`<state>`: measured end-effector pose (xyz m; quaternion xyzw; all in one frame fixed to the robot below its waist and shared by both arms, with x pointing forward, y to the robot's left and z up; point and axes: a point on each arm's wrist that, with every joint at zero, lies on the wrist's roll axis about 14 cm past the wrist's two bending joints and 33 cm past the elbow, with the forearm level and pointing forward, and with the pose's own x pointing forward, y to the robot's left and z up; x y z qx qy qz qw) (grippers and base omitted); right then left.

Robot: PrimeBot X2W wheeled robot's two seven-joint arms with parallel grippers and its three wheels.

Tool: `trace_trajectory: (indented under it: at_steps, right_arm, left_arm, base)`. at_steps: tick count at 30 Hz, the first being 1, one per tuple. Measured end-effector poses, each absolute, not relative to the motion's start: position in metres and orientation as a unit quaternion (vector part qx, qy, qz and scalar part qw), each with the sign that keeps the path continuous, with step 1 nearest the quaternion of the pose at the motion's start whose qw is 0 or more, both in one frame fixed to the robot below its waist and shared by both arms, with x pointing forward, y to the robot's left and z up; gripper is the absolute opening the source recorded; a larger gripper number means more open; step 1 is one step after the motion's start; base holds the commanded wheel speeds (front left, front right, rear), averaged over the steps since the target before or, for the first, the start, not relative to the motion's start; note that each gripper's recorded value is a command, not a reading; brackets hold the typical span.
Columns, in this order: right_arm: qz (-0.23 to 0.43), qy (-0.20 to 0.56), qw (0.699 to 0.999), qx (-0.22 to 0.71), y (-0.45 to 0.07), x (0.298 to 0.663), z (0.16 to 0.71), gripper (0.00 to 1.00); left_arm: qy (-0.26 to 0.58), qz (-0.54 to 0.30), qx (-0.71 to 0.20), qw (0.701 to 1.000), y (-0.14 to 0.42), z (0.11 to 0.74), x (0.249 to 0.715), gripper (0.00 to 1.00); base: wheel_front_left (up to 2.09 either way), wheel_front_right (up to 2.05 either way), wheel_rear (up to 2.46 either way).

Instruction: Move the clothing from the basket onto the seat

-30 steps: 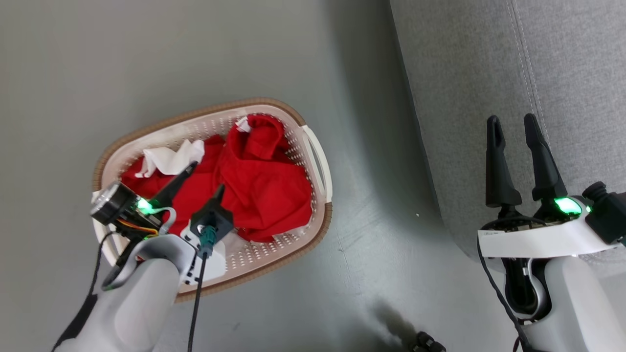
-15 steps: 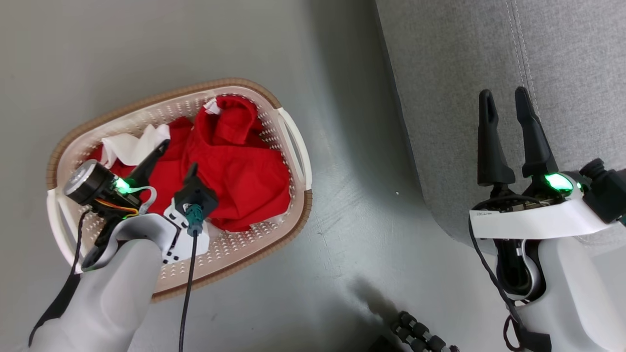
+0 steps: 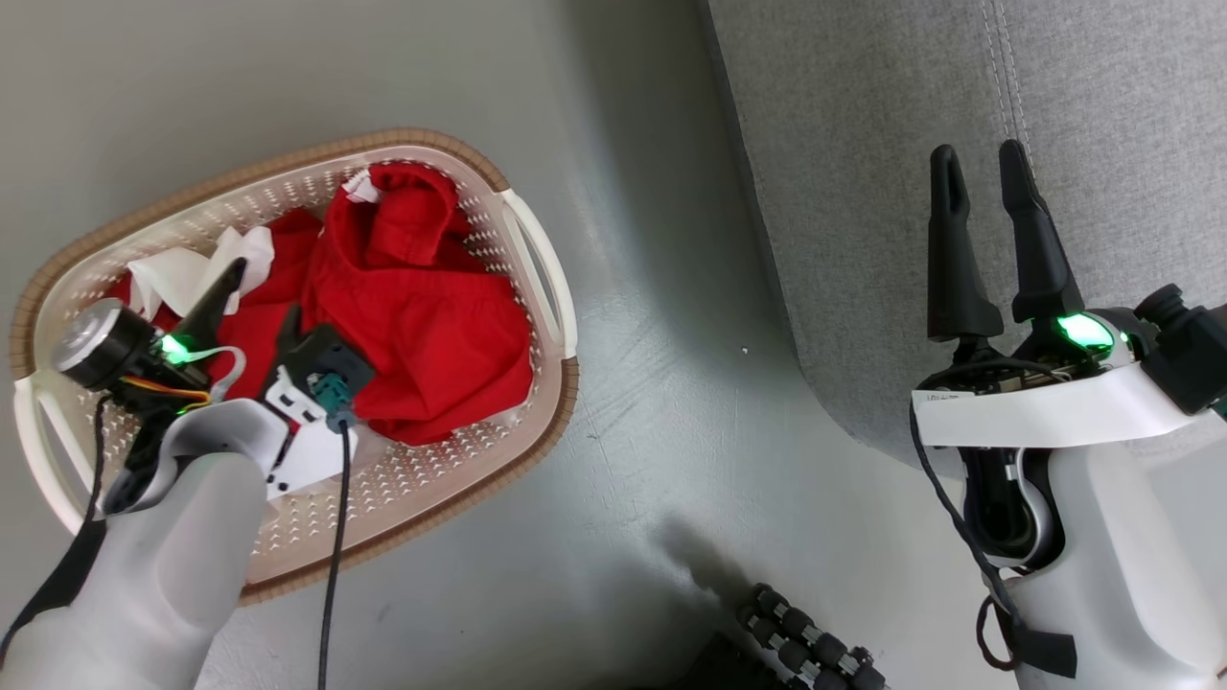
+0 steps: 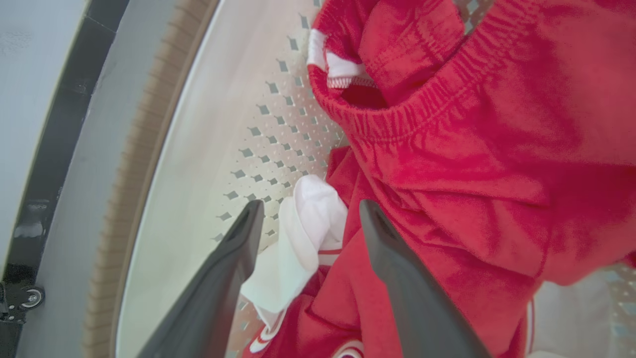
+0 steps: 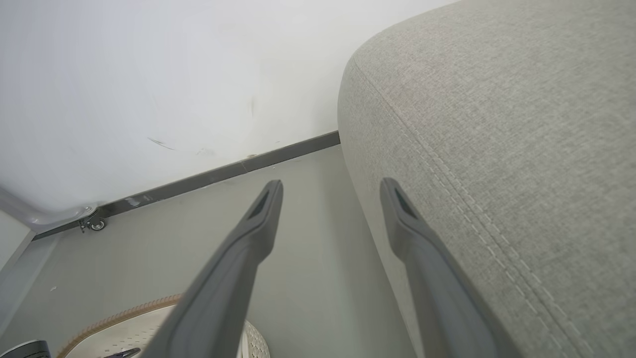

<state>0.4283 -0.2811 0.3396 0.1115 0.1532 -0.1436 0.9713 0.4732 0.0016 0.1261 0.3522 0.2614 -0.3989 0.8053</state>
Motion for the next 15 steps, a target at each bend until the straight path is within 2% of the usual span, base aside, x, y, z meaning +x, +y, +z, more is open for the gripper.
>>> trace_trajectory:
  at_steps: [15]
  right_arm:
    - [-0.15, 0.157, 0.969, 0.114, -0.285, 0.429, 0.336, 1.0]
  left_arm:
    - [0.278, -0.38, 0.418, 0.777, 0.021, 0.106, 0.48, 1.0]
  base:
    - [0.0, 0.0, 0.0]
